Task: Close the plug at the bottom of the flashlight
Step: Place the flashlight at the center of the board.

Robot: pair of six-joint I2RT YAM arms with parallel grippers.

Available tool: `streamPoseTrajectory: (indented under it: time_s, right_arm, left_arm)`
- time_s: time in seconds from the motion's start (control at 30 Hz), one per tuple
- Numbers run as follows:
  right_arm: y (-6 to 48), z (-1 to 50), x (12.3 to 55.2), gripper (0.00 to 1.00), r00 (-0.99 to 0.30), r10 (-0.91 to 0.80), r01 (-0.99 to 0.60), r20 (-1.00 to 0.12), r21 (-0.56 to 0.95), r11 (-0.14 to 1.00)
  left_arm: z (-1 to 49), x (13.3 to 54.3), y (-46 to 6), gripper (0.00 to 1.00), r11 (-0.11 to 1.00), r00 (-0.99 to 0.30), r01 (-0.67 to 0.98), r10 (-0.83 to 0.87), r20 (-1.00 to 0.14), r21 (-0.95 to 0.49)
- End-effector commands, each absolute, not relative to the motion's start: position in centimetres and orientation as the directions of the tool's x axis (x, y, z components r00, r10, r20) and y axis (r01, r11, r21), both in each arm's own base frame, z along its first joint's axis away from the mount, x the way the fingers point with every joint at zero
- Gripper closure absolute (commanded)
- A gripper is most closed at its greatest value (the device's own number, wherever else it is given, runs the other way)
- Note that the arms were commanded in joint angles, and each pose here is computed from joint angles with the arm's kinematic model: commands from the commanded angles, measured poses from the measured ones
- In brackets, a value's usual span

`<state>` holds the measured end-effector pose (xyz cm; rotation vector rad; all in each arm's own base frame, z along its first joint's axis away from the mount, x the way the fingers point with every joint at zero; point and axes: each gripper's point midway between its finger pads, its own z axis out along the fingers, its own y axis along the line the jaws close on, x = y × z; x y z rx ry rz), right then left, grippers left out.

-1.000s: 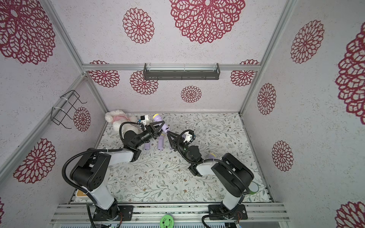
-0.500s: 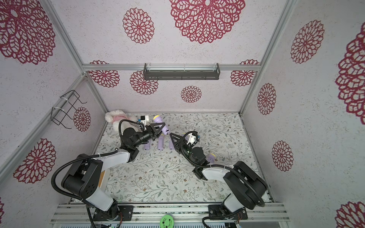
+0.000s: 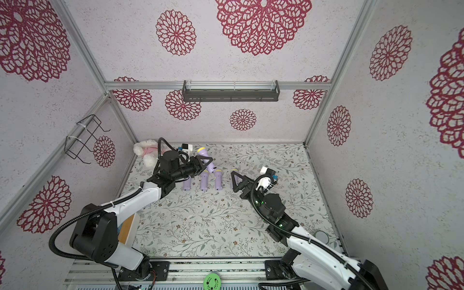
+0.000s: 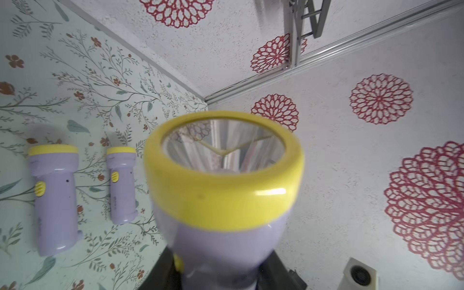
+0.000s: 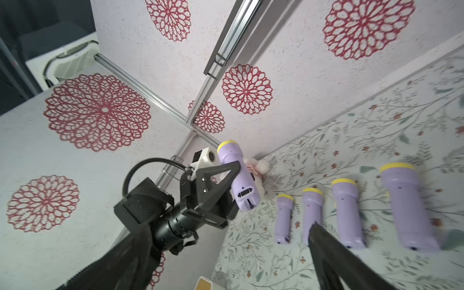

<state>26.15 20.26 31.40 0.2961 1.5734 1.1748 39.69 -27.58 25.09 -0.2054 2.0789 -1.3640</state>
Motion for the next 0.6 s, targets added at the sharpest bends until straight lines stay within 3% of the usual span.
streamPoseTrajectory:
  time_s: [0.0, 0.2, 0.57]
  right_arm:
    - [16.4, 28.8, 25.6, 0.01, -0.308, 0.597, -0.257, -0.741, 0.669, 0.698]
    - [10.3, 28.1, 22.9, 0.01, -0.271, 0.506, -0.106, -0.818, 0.548, 0.83]
    - [5.2, 27.5, 19.9, 0.01, -0.274, 0.445, 0.016, -0.852, 0.459, 0.888]
  left_arm:
    - [23.1, 38.4, -27.8, 1.0, 0.643, -0.8, 0.177, -0.347, -0.49, -0.745]
    - [22.4, 38.0, -31.0, 1.0, 0.788, -0.826, 0.158, -0.225, -0.517, -0.595]
    - [16.7, 39.4, -38.4, 1.0, 0.908, -0.916, 0.146, -0.026, -0.401, -0.392]
